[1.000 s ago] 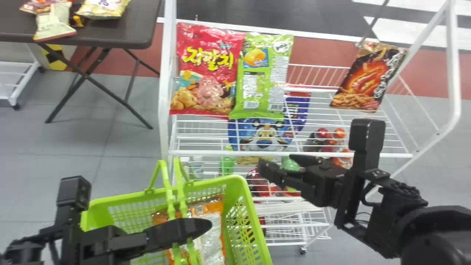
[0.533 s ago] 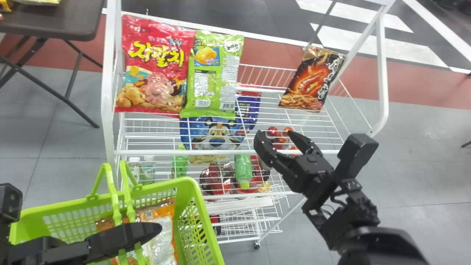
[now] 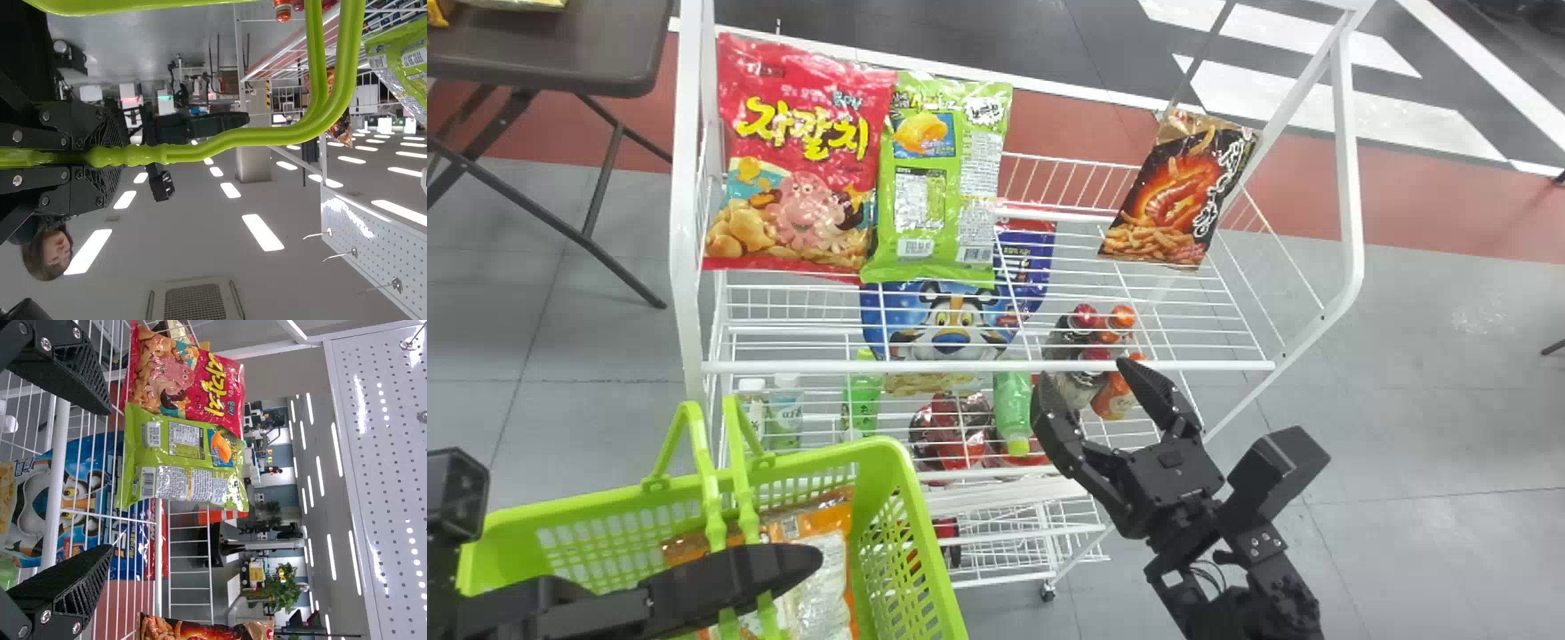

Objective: Hold basket handle with left hand then pick Gamjakkang with right hand and place into basket

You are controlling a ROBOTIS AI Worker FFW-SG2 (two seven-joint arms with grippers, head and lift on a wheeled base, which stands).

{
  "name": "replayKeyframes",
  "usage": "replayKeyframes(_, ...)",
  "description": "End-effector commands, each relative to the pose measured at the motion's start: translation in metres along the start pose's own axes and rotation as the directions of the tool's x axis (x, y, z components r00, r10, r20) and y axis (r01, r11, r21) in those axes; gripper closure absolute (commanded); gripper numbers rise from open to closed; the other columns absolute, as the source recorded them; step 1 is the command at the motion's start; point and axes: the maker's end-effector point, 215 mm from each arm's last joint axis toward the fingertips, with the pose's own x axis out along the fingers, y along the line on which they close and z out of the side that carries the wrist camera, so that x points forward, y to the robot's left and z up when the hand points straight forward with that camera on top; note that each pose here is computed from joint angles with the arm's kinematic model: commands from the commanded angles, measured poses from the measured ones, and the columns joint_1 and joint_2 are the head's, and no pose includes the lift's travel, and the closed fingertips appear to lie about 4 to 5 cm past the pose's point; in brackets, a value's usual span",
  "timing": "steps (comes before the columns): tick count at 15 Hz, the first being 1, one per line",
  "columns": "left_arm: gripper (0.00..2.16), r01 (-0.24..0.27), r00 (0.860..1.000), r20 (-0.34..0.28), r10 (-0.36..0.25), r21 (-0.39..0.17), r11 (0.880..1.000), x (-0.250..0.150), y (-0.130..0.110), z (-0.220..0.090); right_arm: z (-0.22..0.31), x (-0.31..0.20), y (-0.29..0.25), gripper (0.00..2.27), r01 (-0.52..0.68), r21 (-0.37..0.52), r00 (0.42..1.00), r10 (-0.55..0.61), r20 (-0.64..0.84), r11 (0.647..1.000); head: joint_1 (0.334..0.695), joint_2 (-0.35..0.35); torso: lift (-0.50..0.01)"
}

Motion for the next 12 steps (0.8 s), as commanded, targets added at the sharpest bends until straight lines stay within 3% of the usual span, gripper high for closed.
replayKeyframes(1,2.15,0.002,1.0,-0.003,-0.002,-0.002,1.0,0.0015,-0.0001,-0.0011,-0.0027,-0.003,0.0018,0.09,-0.001,-0.003,1.0,0.001,-0.003,1.0,0.695,-0.35,-0.017)
replayKeyframes(12,2.15,0.002,1.0,0.001,-0.002,-0.004,1.0,0.0007,0.0004,-0.0013,0.0009,-0.0056,0.0029,0.09,-0.004,-0.012,1.0,0.004,0.011,1.0,0.695,-0.35,-0.017)
